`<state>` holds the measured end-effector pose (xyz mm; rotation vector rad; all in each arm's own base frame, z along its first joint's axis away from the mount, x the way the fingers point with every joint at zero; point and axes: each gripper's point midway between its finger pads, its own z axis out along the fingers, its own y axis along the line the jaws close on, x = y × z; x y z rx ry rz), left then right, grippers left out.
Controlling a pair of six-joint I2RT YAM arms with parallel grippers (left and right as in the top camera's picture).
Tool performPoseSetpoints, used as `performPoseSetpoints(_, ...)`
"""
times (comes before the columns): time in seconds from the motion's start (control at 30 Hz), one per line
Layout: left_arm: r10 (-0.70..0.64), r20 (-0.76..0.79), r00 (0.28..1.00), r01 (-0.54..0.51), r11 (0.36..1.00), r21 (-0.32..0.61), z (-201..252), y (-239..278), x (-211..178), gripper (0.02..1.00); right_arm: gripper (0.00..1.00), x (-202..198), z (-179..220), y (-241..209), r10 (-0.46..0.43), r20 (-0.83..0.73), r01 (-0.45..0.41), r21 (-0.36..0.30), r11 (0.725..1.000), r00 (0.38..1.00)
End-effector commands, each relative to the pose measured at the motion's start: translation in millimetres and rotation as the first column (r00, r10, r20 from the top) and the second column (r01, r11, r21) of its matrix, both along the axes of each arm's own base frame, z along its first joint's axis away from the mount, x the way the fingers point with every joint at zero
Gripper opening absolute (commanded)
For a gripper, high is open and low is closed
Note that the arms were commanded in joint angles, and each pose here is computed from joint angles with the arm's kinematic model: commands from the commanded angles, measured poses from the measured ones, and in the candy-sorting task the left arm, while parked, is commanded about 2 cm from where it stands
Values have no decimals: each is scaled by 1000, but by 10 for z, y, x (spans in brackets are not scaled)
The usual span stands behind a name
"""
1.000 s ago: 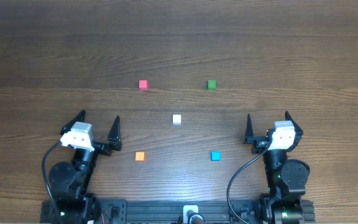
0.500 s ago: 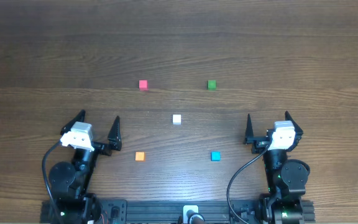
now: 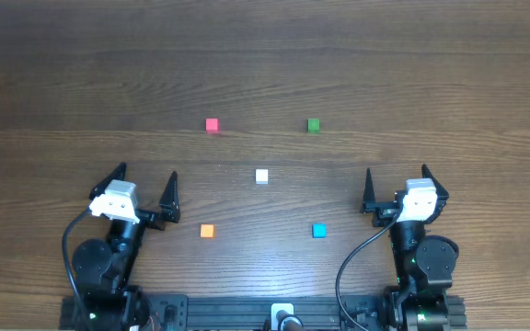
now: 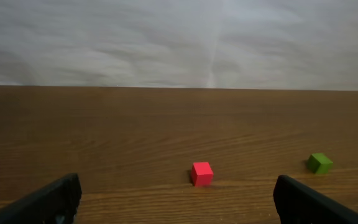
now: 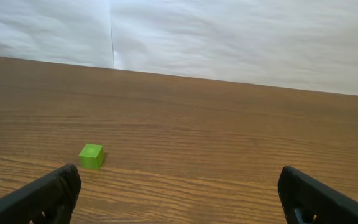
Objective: Stack Cubes
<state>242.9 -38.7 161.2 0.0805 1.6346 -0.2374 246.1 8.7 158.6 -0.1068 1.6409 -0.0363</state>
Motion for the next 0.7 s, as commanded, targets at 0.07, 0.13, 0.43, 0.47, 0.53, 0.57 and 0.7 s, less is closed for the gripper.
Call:
performPoseSetpoints(0.07, -11, -4, 1000, 11, 1000, -16, -13, -16, -5, 1000, 991, 0, -21, 1, 0, -1, 0, -4, 1000, 1000)
performPoseSetpoints(0.13, -3, -10, 1000, 2, 999, -50, -8, -6, -2, 998, 991, 0, -21, 1, 0, -1, 0, -4, 1000, 1000)
performPoseSetpoints(0.43, 51, -115, 992, -67, 987, -148, 145, 14, 111, 1000, 993, 0, -21, 1, 0, -1, 0, -4, 1000, 1000)
performPoseSetpoints(0.47, 45, -131, 990, -64, 987, -145, 225, -8, 158, 998, 991, 0, -21, 1, 0, -1, 0, -4, 1000, 1000)
performPoseSetpoints(0.53, 32, -168, 985, -55, 989, -134, 387, -58, 278, 998, 991, 0, -21, 1, 0, -1, 0, -4, 1000, 1000)
performPoseSetpoints(0.57, 25, -192, 981, -51, 990, -129, 467, -92, 355, 998, 991, 0, -21, 1, 0, -1, 0, -4, 1000, 1000)
performPoseSetpoints(0.7, -4, -334, 943, -26, 996, -85, 718, -267, 741, 996, 991, 0, -21, 1, 0, -1, 0, -4, 1000, 1000)
